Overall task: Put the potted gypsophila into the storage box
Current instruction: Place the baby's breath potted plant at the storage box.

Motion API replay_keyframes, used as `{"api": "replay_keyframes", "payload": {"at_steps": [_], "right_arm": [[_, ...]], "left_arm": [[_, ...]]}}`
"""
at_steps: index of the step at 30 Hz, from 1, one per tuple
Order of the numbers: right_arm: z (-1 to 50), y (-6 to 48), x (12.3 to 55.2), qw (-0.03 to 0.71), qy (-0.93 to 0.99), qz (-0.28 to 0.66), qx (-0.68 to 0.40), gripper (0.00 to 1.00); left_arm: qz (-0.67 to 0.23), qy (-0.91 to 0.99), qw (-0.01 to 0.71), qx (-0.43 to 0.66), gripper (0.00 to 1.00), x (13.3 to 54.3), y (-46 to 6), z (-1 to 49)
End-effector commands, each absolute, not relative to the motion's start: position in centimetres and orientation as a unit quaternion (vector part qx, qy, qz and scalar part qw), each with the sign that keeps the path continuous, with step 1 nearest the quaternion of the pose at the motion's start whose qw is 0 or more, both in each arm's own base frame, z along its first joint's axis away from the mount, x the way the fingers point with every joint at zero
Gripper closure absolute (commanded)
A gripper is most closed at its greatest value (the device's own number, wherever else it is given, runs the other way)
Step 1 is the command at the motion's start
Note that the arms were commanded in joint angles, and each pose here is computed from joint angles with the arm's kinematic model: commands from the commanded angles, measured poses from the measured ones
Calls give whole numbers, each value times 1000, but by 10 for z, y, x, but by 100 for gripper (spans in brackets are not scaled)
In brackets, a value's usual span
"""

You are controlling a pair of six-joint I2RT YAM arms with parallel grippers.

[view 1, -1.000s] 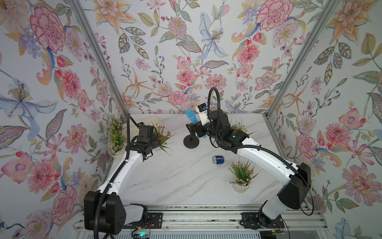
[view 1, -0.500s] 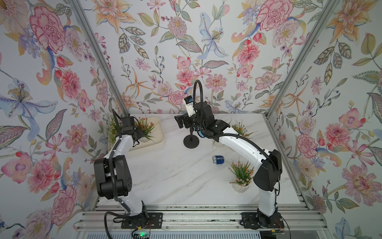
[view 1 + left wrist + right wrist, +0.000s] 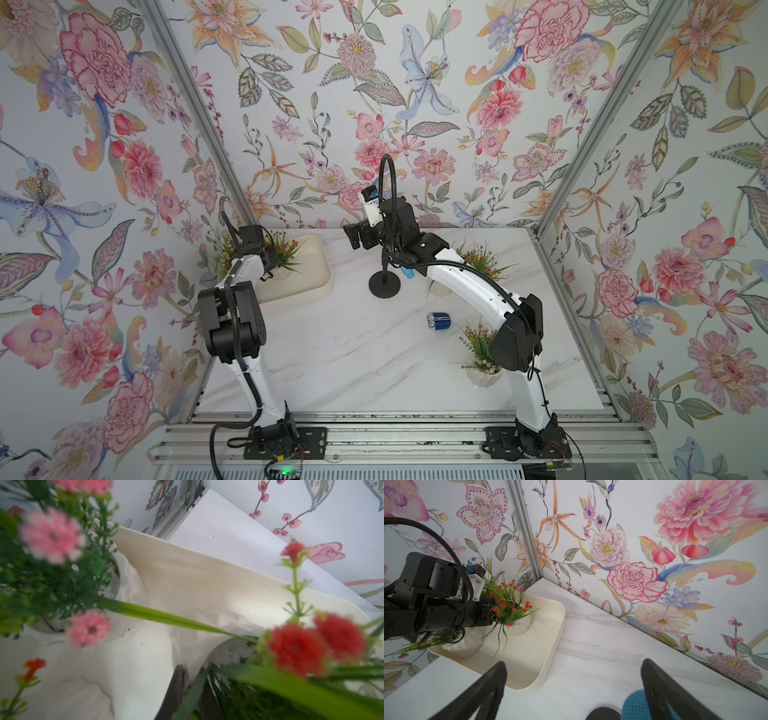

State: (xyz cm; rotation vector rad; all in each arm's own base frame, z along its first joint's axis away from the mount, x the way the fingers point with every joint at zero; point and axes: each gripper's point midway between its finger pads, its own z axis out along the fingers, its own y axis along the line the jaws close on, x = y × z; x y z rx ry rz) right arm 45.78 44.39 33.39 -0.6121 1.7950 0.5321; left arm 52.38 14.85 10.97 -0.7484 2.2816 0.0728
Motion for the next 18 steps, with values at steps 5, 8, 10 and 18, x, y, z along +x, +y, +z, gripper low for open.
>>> {"api": "replay_keyframes", "payload": {"at_steps": [5, 8, 10, 18], "right_arm": [[320, 433, 473, 545, 777, 203, -238, 0], [319, 431, 478, 546, 779, 200, -235, 0], [321, 431, 480, 547, 778, 200, -234, 0], [319, 435, 482, 543, 781, 198, -237, 0]], "left_arm": [[45, 855, 402, -326, 100, 547, 193, 131], [42, 852, 399, -336, 100, 551, 201, 126], [46, 852, 398, -338, 100, 554, 204, 124], [53, 843, 405, -351, 80, 555, 209, 121]]}}
